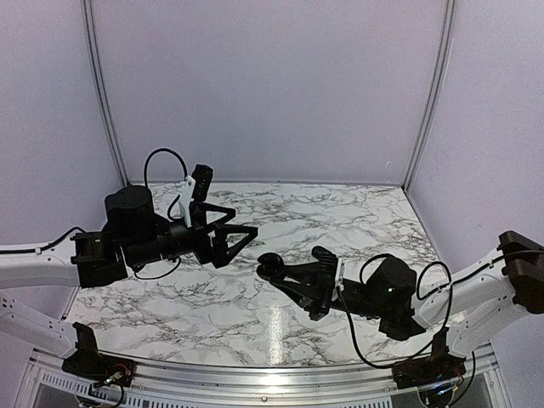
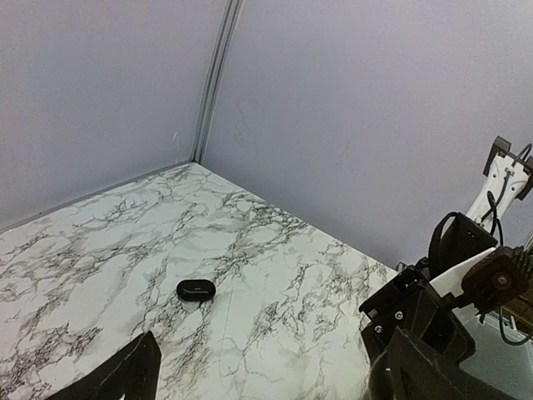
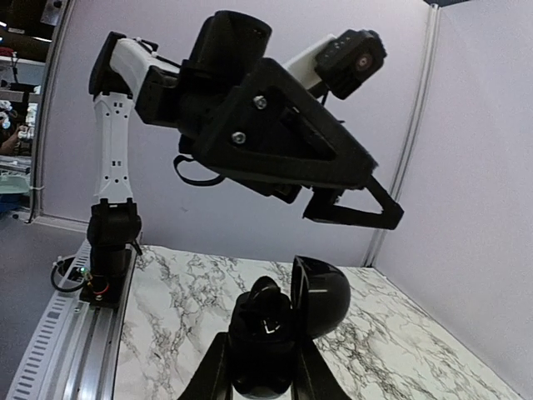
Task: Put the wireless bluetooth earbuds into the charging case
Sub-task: Close the charging case with the earbuds inside.
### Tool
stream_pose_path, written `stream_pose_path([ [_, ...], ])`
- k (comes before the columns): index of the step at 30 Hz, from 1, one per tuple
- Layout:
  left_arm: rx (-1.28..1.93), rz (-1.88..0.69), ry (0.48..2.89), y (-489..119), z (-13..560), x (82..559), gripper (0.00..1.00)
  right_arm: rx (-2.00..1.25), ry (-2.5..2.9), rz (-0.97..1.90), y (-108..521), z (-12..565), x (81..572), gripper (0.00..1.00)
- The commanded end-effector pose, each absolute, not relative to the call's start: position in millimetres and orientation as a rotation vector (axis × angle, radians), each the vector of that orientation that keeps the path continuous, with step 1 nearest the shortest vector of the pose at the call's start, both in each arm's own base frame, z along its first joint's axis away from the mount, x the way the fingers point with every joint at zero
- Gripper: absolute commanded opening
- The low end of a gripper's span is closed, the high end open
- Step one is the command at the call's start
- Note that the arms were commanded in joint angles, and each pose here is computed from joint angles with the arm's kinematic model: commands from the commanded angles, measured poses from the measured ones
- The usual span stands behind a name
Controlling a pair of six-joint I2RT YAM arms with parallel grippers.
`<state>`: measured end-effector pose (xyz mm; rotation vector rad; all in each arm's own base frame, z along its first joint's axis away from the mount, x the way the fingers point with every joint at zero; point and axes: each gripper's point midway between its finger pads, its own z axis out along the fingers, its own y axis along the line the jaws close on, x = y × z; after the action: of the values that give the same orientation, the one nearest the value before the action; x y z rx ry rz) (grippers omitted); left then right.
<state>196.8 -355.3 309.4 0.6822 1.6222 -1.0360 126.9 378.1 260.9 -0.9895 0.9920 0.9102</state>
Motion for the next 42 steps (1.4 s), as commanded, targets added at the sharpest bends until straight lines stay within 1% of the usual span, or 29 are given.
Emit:
stream_pose_path([
  [1, 0.768, -1.020, 1.678, -360.0, 305.0, 193.1, 0.99, -1.095, 0.934, 1.017, 384.8, 260.7, 104.2, 0.00],
  [3, 0.852, -0.990, 1.738, -369.1, 285.2, 191.1, 0.99, -1.104, 0.931, 1.026, 385.9, 261.3, 102.7, 0.00],
  [6, 0.969, -0.970, 1.747, -379.5, 269.5, 175.5, 0.99, -1.129, 0.938, 1.033, 389.5, 259.6, 102.4, 0.00],
  [13, 1.135, -0.975, 1.710, -383.4, 256.9, 146.1, 0.99, -1.103, 0.979, 1.037, 387.0, 260.3, 114.2, 0.00],
  [17, 1.211, -0.988, 1.670, -381.4, 254.0, 129.1, 0.99, -1.063, 1.038, 1.044, 383.7, 258.9, 130.8, 0.00],
  [20, 1.203, -0.937, 1.685, -376.0, 252.2, 133.5, 0.99, -1.055, 1.033, 1.053, 379.0, 260.4, 133.4, 0.00],
  [22, 1.126, -0.924, 1.676, -368.8, 262.4, 142.9, 0.99, -1.083, 1.024, 1.053, 379.4, 257.7, 130.0, 0.00],
  [26, 1.012, -0.982, 1.649, -353.8, 288.9, 161.2, 0.99, -1.250, 0.993, 1.097, 388.8, 243.8, 110.5, 0.00],
  [28, 0.985, -0.935, 1.678, -348.1, 285.5, 173.9, 0.99, -1.305, 0.964, 1.129, 388.6, 241.6, 100.4, 0.00],
  [31, 1.020, -0.852, 1.758, -347.3, 263.7, 185.0, 0.99, -1.349, 0.933, 1.169, 388.6, 244.3, 89.9, 0.00],
  [33, 1.087, -0.842, 1.806, -351.2, 245.9, 181.3, 0.99, -1.356, 0.934, 1.183, 390.2, 246.8, 88.4, 0.00],
  [36, 1.162, -0.870, 1.808, -361.0, 236.5, 169.2, 0.99, -1.362, 0.949, 1.184, 394.1, 246.3, 91.0, 0.00],
  [42, 1.299, -0.898, 1.686, -370.6, 246.7, 134.7, 0.99, -1.305, 1.076, 1.194, 398.1, 238.5, 116.4, 0.00],
])
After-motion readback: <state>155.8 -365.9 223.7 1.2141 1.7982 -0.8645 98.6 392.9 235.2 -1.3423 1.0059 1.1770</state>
